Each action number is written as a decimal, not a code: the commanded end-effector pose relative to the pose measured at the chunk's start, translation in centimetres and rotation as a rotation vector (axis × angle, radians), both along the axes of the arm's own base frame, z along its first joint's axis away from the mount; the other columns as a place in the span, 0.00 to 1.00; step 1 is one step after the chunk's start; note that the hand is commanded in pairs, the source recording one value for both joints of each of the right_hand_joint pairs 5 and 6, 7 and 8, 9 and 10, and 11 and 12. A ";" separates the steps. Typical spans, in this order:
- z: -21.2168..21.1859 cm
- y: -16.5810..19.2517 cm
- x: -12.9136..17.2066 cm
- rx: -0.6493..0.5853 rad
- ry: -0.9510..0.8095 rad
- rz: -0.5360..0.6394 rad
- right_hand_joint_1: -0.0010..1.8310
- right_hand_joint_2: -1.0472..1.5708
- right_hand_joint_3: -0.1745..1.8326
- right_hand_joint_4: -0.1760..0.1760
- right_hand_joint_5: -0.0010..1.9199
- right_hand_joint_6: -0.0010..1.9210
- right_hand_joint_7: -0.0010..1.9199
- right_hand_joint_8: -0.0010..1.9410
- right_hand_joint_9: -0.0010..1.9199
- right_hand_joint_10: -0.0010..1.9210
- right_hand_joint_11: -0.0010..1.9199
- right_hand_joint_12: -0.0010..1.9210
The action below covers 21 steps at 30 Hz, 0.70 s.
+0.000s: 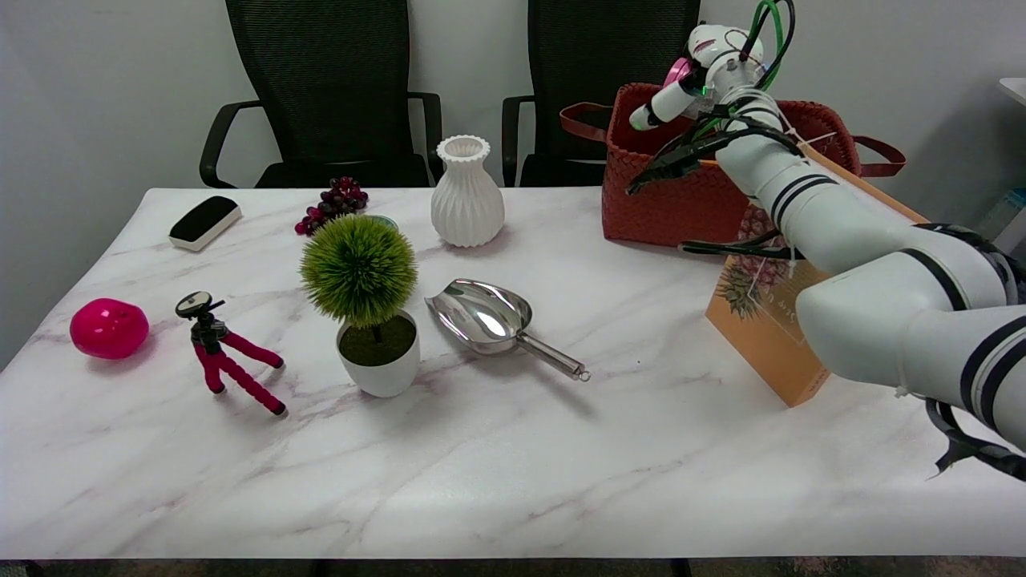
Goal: Place the pink gum jar into the brown storage basket.
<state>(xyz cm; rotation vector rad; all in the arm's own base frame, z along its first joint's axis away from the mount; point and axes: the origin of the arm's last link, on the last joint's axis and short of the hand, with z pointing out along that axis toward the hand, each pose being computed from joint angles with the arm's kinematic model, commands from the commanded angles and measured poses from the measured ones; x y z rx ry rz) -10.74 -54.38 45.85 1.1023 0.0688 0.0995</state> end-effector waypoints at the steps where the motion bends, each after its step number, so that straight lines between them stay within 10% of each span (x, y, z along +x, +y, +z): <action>1: -0.5 0.0 -0.6 0.008 -0.004 -0.005 0.58 0.39 0.42 0.50 0.24 0.24 0.69 0.68 0.59 0.59 0.91 0.91; 14: -0.7 0.0 -0.8 0.015 -0.007 -0.001 0.59 0.38 0.41 0.50 0.21 0.21 0.55 0.54 0.33 0.33 0.83 0.83; 17: -0.7 0.1 -0.7 0.017 -0.009 0.006 0.59 0.38 0.46 0.50 0.14 0.14 0.29 0.29 0.19 0.19 0.52 0.52; 21: -0.7 0.1 -0.7 0.017 -0.031 0.016 0.55 0.40 0.41 0.50 0.06 0.06 0.18 0.18 0.00 0.00 0.04 0.04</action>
